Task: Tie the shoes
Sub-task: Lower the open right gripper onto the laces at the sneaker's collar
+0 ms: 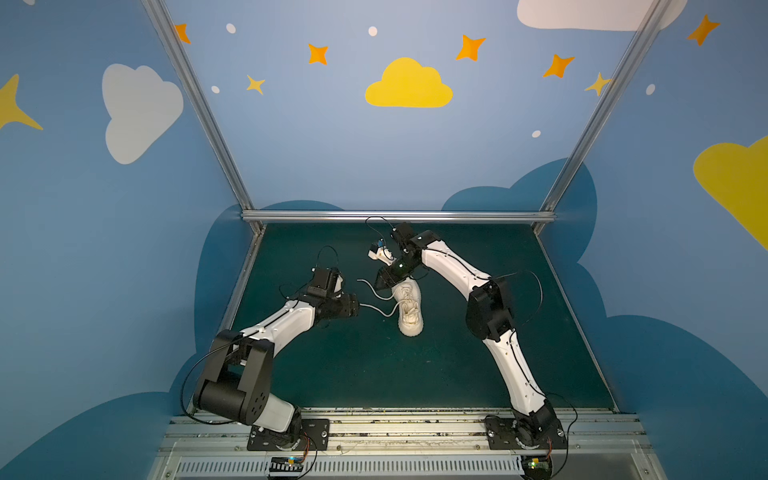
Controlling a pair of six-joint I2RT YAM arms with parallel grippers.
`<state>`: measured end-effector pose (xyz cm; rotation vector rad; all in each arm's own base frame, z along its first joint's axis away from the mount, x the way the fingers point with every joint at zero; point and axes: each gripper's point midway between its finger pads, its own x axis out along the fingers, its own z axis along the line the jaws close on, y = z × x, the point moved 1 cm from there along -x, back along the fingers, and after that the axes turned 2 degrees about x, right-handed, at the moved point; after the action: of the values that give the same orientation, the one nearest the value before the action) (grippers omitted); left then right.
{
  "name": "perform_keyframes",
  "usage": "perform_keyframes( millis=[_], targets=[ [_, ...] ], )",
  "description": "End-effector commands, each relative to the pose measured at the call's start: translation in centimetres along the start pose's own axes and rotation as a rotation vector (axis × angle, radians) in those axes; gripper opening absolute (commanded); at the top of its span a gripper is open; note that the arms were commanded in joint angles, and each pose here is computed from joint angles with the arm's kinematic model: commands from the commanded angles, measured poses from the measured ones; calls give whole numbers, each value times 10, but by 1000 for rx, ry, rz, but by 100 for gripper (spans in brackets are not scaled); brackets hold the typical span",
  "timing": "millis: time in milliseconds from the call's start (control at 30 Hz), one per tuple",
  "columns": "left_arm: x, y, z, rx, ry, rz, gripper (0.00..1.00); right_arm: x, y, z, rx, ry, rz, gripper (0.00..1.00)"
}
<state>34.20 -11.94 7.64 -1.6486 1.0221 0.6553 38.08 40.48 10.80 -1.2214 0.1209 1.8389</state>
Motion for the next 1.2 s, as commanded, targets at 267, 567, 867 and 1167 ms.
perform_keyframes(
  millis=[267, 567, 867, 1167],
  targets=[
    [4, -3, -11, 1, 51, 44, 82, -75, -1, 5, 114, 117, -77, 42],
    [-2, 7, -50, 343, 143, 83, 80, -133, 27, -9, 242, 152, -183, 41],
    [-14, 7, -65, 545, 227, 103, 80, -111, 56, -47, 338, 143, -68, 30],
    [-14, 14, -61, 534, 218, 107, 80, -73, 51, -58, 365, 69, 23, 23]
  ],
)
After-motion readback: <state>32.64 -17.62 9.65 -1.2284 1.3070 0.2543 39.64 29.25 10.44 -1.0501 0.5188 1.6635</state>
